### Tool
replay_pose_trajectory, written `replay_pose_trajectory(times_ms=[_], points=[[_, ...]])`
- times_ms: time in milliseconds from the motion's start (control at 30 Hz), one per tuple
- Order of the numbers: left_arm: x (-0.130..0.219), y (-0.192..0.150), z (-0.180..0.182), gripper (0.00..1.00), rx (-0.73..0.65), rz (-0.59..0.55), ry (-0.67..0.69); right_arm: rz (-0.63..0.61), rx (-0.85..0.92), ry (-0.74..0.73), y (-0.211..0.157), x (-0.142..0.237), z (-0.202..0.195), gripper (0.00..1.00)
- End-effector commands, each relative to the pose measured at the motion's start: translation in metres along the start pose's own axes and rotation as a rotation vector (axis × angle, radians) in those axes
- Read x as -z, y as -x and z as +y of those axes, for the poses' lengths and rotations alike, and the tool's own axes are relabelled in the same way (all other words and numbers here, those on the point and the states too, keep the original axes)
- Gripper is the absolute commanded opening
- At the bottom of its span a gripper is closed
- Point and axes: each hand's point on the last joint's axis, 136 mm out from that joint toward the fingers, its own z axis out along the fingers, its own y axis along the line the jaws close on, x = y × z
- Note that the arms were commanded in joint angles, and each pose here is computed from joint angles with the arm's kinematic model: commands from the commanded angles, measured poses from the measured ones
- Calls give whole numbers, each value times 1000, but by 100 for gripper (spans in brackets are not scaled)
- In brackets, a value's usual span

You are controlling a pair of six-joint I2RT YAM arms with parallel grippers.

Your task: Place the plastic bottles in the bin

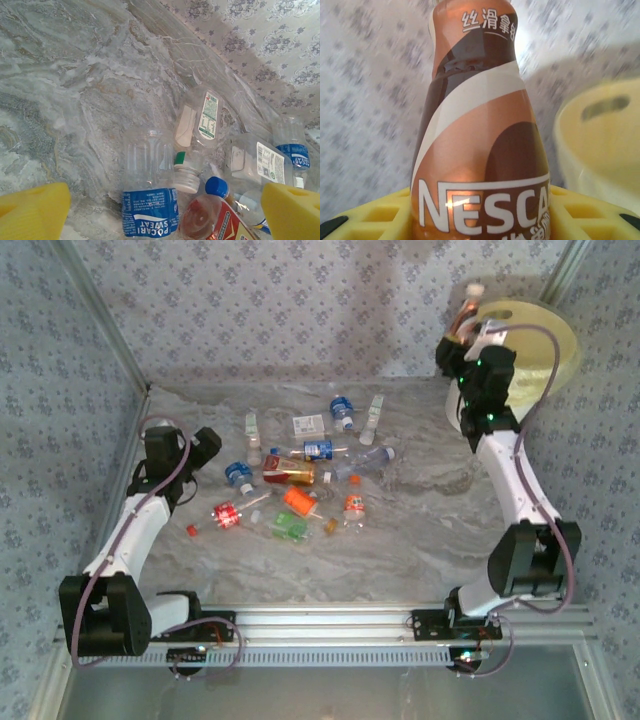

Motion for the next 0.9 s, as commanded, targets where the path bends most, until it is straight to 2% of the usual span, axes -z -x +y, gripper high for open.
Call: replay_pose_trajectory(times_ms=[0, 200, 333, 633, 867], points=[[2, 6, -6, 98, 14, -2, -12, -122, 93, -139, 38, -21, -29, 49], [0, 5, 1, 98, 14, -5, 21, -130, 175, -297, 45, -58, -77, 50], [-2, 4, 4, 98, 10, -2, 37, -54, 183, -344, 32, -76, -104, 50], [-4, -3, 16, 98, -8, 14, 79, 224, 116, -255, -24, -102, -127, 52], [-9, -10, 26, 98, -17, 24, 114, 327, 63, -210, -50, -113, -127, 54]])
